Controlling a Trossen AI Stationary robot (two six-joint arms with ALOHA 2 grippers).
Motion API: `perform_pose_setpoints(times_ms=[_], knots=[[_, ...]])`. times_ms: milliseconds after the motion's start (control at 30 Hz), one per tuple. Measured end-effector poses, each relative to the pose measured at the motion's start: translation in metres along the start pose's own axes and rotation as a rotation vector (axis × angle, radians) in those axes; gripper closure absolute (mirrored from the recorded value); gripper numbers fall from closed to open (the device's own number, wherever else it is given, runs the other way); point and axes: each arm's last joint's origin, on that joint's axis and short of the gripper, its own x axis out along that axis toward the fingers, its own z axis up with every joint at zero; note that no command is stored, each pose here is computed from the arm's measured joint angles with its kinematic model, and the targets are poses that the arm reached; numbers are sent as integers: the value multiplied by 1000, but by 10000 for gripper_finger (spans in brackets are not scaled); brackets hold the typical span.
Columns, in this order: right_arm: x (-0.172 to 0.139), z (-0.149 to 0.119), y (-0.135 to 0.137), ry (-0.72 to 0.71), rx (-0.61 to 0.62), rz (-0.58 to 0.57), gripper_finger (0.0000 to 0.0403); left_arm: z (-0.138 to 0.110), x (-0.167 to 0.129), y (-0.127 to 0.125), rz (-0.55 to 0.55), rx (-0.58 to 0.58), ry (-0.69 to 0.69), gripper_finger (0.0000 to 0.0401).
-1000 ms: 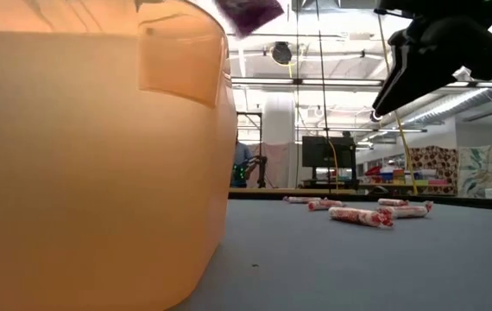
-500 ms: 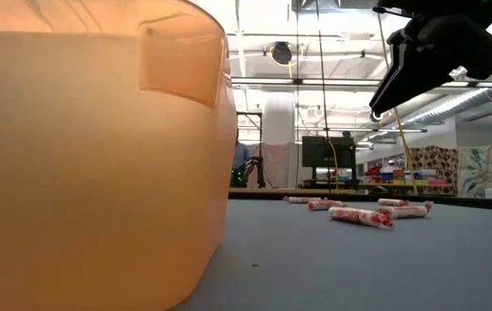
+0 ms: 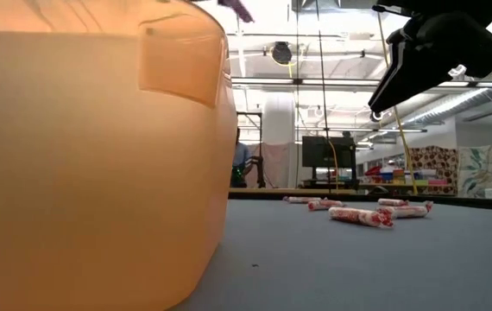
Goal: Sort candy
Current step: Put the purple candy into the green bin
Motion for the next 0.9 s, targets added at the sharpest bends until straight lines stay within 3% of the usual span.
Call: perform_pose_setpoints(times_ms=[367, 700, 900], knots=[[0, 0, 0, 0, -8, 1, 300, -8, -61, -12, -216, 7, 237, 401], [0, 3, 2, -25, 61, 23, 300, -11, -130, -24, -462, -209, 394, 401], [0, 8, 7, -40, 185, 88, 300, -23, -155, -36, -624, -310, 612, 401]])
